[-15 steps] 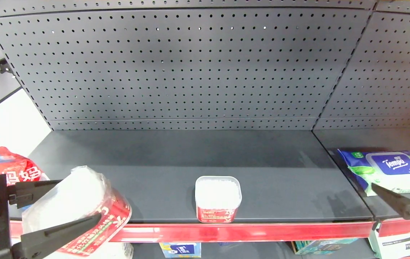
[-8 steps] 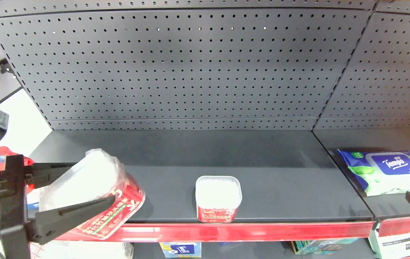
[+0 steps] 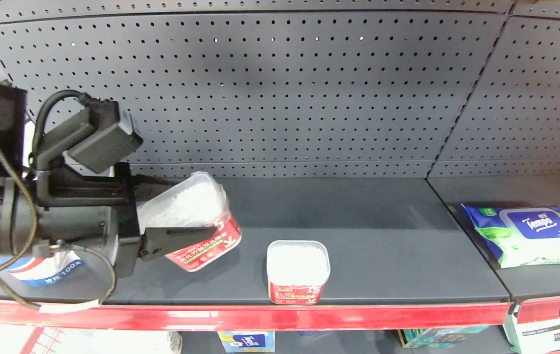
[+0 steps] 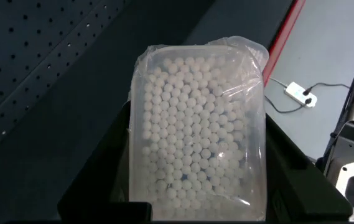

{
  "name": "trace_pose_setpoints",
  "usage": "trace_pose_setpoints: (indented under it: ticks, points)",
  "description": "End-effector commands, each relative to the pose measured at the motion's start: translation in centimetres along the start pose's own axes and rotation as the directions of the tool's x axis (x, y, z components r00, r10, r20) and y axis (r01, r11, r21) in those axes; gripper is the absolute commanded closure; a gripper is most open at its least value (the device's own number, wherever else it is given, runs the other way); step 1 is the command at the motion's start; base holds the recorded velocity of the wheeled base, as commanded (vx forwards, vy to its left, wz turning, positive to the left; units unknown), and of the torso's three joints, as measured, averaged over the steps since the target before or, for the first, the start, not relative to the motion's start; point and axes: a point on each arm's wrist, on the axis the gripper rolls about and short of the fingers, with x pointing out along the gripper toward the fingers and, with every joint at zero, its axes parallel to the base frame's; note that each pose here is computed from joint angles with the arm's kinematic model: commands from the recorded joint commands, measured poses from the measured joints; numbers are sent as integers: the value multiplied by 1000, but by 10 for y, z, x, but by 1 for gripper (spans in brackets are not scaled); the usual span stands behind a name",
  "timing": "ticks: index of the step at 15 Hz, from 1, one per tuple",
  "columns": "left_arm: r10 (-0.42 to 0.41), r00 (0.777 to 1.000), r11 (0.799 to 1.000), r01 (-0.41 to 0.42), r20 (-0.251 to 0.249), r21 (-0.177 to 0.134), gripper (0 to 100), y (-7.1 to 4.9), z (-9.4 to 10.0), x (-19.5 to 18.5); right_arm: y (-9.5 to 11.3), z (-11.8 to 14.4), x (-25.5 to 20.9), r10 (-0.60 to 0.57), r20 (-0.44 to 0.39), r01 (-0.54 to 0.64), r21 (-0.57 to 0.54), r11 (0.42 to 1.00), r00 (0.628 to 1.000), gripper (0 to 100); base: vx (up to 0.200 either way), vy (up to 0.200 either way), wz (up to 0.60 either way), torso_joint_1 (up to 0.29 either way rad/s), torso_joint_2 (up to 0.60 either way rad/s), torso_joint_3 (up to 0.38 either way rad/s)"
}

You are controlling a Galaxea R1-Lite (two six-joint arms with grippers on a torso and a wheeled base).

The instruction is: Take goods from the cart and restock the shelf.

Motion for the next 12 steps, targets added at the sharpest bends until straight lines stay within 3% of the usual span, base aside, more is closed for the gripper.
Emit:
trace_pose_setpoints:
  ticks: [1, 2, 4, 8, 12]
  points:
    - [-40, 998, 999, 42, -38, 35, 100, 17, -1, 33, 3, -7, -29, -13, 86, 12, 12, 1000, 996, 0, 0, 0, 0, 0, 0, 0]
    - [-44, 998, 996, 47, -42, 79, 100, 26, 2, 45, 4, -12, -37, -13, 86, 12, 12, 1000, 996, 0, 0, 0, 0, 0, 0, 0]
    - [-75, 997, 990, 78, -34, 119, 100, 36, 9, 70, 6, -21, -44, -14, 83, 13, 12, 1000, 996, 0, 0, 0, 0, 0, 0, 0]
    - [-89, 996, 987, 90, -12, 134, 100, 60, 18, 107, 6, -21, -47, -18, 95, 17, 12, 1000, 995, 0, 0, 0, 0, 0, 0, 0]
    - [-116, 993, 985, 120, -33, 128, 100, 71, 8, 135, 6, -22, -47, -23, 89, 22, 13, 1000, 996, 0, 0, 0, 0, 0, 0, 0]
